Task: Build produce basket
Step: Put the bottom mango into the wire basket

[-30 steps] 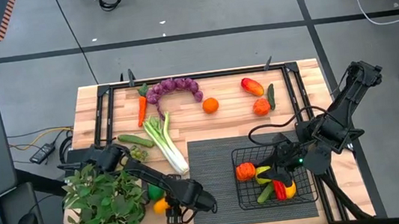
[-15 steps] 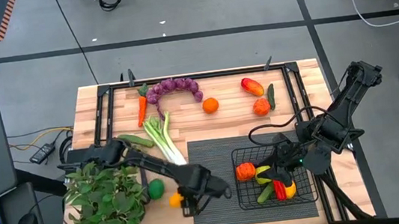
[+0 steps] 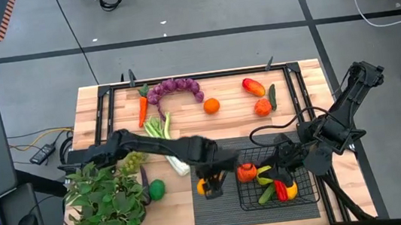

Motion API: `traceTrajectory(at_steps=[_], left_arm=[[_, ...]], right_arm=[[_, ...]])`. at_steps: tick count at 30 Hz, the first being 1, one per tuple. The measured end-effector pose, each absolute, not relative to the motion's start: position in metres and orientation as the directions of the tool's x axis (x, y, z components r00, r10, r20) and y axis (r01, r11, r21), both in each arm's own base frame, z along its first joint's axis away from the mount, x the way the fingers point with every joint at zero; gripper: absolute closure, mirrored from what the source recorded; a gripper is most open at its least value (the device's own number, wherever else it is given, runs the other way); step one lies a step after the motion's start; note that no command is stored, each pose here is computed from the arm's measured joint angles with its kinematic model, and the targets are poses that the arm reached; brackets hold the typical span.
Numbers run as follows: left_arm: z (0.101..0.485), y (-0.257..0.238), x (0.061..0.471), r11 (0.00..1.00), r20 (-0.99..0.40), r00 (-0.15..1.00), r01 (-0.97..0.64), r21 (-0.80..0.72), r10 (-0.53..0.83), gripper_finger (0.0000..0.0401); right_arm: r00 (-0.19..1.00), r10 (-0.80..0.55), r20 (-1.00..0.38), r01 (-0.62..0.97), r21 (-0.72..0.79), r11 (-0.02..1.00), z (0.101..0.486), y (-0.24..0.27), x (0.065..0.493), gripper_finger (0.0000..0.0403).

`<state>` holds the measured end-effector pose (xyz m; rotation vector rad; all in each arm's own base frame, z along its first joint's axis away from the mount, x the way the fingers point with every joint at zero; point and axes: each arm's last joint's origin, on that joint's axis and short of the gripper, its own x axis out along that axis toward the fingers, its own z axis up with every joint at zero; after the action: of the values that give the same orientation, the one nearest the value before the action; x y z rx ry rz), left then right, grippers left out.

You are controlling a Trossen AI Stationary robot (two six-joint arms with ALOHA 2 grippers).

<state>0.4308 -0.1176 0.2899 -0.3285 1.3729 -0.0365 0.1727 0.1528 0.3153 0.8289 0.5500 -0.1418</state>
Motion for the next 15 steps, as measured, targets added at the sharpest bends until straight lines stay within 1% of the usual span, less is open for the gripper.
traceTrajectory(at_steps=[4,7,12,15], left_arm=[[0.303,-0.099,0.438,0.936,-0.94,0.285,-0.241,-0.257,-0.185,0.017],[0.308,-0.09,0.444,0.916,-0.924,0.337,-0.283,-0.284,-0.183,0.017],[0.311,-0.078,0.453,0.86,-0.896,0.42,-0.395,-0.323,-0.144,0.017],[0.313,-0.07,0.458,0.838,-0.877,0.466,-0.43,-0.337,-0.113,0.017]], right_arm=[[0.843,0.082,-0.531,0.34,0.645,0.684,0.314,0.152,0.172,0.0104],[0.817,0.081,-0.57,0.372,0.63,0.682,0.31,0.15,0.17,0.0104],[0.777,0.052,-0.627,0.455,0.617,0.642,0.304,0.147,0.165,0.0104],[0.74,0.054,-0.671,0.503,0.604,0.618,0.3,0.145,0.162,0.0104]])
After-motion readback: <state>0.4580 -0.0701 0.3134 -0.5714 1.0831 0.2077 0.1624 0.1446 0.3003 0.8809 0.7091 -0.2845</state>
